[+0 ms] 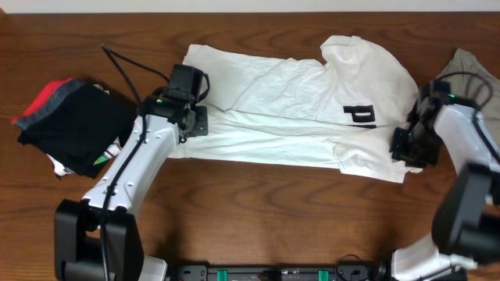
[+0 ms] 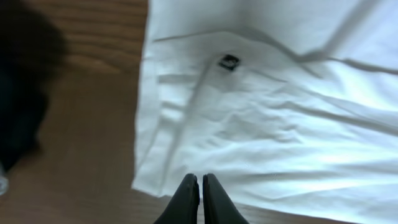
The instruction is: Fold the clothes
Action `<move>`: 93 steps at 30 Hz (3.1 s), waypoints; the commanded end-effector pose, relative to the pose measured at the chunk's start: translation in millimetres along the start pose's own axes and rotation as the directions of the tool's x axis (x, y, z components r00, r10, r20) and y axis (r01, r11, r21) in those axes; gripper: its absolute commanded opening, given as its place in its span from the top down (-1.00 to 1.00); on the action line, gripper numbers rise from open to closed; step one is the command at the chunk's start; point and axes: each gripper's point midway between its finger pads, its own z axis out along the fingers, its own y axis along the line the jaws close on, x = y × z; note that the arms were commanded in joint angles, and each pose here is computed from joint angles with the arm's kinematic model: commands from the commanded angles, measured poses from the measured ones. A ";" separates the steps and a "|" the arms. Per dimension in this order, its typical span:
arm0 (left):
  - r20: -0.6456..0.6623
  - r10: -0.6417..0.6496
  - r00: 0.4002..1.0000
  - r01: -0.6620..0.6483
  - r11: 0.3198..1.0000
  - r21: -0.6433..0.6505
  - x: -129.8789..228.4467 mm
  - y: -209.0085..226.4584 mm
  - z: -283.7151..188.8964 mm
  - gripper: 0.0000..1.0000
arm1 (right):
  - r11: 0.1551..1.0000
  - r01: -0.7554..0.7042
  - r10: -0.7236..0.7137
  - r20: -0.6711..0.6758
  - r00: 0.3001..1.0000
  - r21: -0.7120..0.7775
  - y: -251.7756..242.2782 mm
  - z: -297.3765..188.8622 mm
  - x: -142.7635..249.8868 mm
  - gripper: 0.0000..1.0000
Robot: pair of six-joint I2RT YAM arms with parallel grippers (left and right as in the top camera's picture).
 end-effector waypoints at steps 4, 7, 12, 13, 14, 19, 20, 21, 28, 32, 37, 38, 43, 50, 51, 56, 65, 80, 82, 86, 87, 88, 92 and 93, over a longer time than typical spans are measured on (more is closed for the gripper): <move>-0.111 0.061 0.992 -0.057 0.998 0.035 20.1 -16.1 32.3 0.85 | 0.996 -0.092 0.092 0.118 0.989 -0.006 -16.9 -44.7 5.6 0.37; -0.160 0.084 0.984 -0.075 0.995 0.062 29.4 -23.1 49.1 0.85 | 0.993 -0.116 0.115 0.102 0.988 0.003 -25.2 -38.0 10.5 0.36; -0.202 0.103 0.974 -0.091 0.993 0.070 37.8 -26.8 69.8 0.85 | 0.987 -0.161 0.158 0.092 0.983 0.027 -36.5 -6.0 20.1 0.34; -0.205 0.106 0.973 -0.093 0.993 0.070 38.5 -27.0 71.5 0.85 | 0.986 -0.166 0.163 0.096 0.982 0.028 -37.9 -1.1 20.5 0.32; -0.210 0.106 0.972 -0.094 0.993 0.069 39.7 -27.1 73.9 0.85 | 0.985 -0.172 0.168 0.103 0.980 0.026 -39.2 3.6 20.1 0.26; -0.213 0.106 0.971 -0.093 0.993 0.068 40.2 -27.3 75.9 0.85 | 0.982 -0.189 0.184 0.152 0.971 0.016 -44.7 14.7 11.7 0.22; -0.213 0.106 0.971 -0.093 0.993 0.068 40.2 -27.3 75.9 0.84 | 0.981 -0.191 0.185 0.167 0.968 0.021 -46.2 15.3 8.7 0.22; -0.213 0.106 0.971 -0.093 0.993 0.068 40.3 -27.2 75.9 0.84 | 0.981 -0.194 0.185 0.181 0.966 0.031 -48.2 15.7 6.3 0.23; -0.213 0.106 0.971 -0.093 0.993 0.068 40.3 -27.2 75.9 0.84 | 0.973 -0.216 0.193 0.228 0.954 0.077 -58.2 18.4 0.0 0.15; -0.215 0.106 0.971 -0.093 0.993 0.068 40.7 -27.2 75.8 0.84 | 0.973 -0.218 0.194 0.253 0.948 0.070 -57.5 27.5 -2.8 0.12; -0.217 0.106 0.970 -0.093 0.993 0.068 41.1 -27.0 75.7 0.84 | 0.973 -0.223 0.197 0.298 0.934 0.056 -56.9 35.2 -9.0 0.72; -0.216 0.106 0.971 -0.093 0.993 0.068 41.0 -27.0 75.7 0.83 | 0.973 -0.224 0.197 0.305 0.932 0.054 -56.9 34.6 -10.9 0.97; -0.217 0.106 0.970 -0.093 0.993 0.068 41.2 -27.0 75.7 0.83 | 0.965 -0.253 0.206 0.410 0.889 0.064 -64.0 17.5 -34.5 0.97; -0.227 0.107 0.968 -0.095 0.993 0.065 49.4 -25.4 80.5 0.84 | 0.907 -0.387 0.210 0.619 0.756 0.165 -99.2 -32.2 -69.6 0.85; -0.226 0.107 0.968 -0.095 0.993 0.066 51.6 -25.2 82.7 0.84 | 0.902 -0.397 0.206 0.639 0.742 0.171 -101.8 -36.1 -73.3 0.82; -0.235 0.108 0.966 -0.096 0.993 0.064 64.0 -23.0 90.4 0.83 | 0.910 -0.355 0.133 0.660 0.739 0.214 -103.8 -43.3 -81.7 0.68; -0.233 0.108 0.966 -0.096 0.993 0.064 67.7 -22.5 93.7 0.83 | 0.915 -0.336 0.120 0.644 0.756 0.224 -102.7 -40.3 -78.9 0.73; -0.246 0.106 0.964 -0.112 0.994 -0.011 70.9 -7.1 94.0 0.82 | 0.923 -0.315 0.113 0.627 0.771 0.220 -99.4 -36.0 -76.6 0.71; -0.244 0.098 0.965 -0.116 0.991 -0.060 69.4 4.0 94.1 0.83 | 0.924 -0.311 0.114 0.616 0.780 0.224 -99.6 -34.0 -74.0 0.65; -0.249 0.066 0.966 -0.089 0.993 -0.081 68.4 16.6 95.2 0.82 | 0.932 -0.289 0.113 0.584 0.804 0.219 -96.1 -27.7 -67.5 0.41; -0.250 0.055 0.967 -0.079 0.993 -0.085 67.8 20.5 95.6 0.83 | 0.938 -0.277 0.113 0.573 0.812 0.208 -93.2 -25.5 -65.9 0.31; -0.250 0.039 0.968 -0.065 0.993 -0.098 66.8 27.1 96.2 0.84 | 0.943 -0.266 0.113 0.561 0.820 0.199 -90.5 -23.2 -64.0 0.27; -0.248 -0.040 0.968 0.004 0.990 -0.142 64.2 53.7 98.1 0.83 | 0.950 -0.247 0.112 0.531 0.840 0.190 -86.9 -18.1 -57.8 0.25; -0.250 -0.058 0.966 0.022 0.989 -0.144 64.3 58.8 98.5 0.82 | 0.954 -0.238 0.112 0.524 0.844 0.180 -84.5 -16.7 -56.8 0.24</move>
